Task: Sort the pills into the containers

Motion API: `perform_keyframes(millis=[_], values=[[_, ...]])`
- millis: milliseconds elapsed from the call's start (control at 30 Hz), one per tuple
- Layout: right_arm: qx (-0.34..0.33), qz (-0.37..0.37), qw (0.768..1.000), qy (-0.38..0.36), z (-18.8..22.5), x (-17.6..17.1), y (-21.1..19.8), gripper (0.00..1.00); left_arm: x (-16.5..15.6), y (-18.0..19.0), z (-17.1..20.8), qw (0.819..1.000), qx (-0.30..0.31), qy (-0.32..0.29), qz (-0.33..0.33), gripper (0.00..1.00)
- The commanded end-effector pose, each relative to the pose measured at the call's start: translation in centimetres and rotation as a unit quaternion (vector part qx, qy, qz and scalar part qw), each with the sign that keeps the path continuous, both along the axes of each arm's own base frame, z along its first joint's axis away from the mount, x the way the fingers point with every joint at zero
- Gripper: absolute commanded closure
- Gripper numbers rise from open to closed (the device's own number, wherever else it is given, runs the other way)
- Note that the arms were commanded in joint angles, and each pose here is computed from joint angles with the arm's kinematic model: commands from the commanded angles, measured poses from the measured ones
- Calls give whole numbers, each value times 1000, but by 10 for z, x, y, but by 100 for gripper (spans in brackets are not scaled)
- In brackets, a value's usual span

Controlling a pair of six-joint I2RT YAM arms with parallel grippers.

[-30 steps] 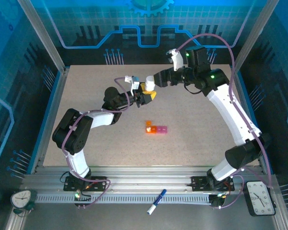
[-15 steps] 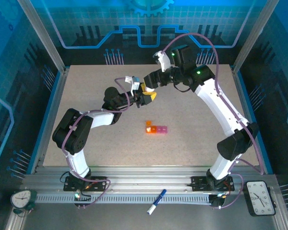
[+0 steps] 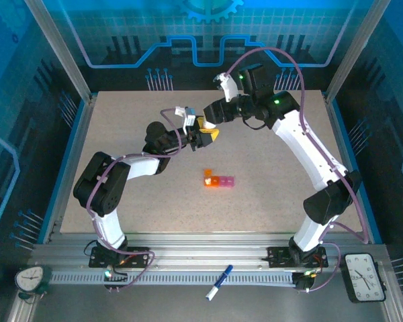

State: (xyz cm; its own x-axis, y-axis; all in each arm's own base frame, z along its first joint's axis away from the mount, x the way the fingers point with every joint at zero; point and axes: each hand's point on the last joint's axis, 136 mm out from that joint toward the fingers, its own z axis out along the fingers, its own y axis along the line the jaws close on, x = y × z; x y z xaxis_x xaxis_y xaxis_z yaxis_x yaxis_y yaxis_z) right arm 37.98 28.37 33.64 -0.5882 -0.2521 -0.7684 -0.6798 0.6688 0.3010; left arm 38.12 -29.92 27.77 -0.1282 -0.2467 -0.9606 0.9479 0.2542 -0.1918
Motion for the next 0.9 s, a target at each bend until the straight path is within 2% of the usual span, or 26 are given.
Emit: perform_keyframes(millis=[0, 367, 433, 633, 867], values=[[-3, 9, 1000, 1, -3, -5, 4, 43, -6, 1, 23, 999, -12, -38, -10, 100], [9, 2, 1000, 6, -2, -3, 1, 49, -5, 1, 20, 999, -10, -36, -9, 100], [16, -4, 1000, 5, 1, -1, -1, 55, -5, 1, 20, 999, -10, -35, -9, 100], [51, -19, 999, -2, 11, 1, -8, 62, -5, 2, 18, 999, -9, -34, -8, 100], [104, -28, 994, -3, 20, 2, -17, 63, -5, 1, 16, 999, -8, -33, -8, 100]])
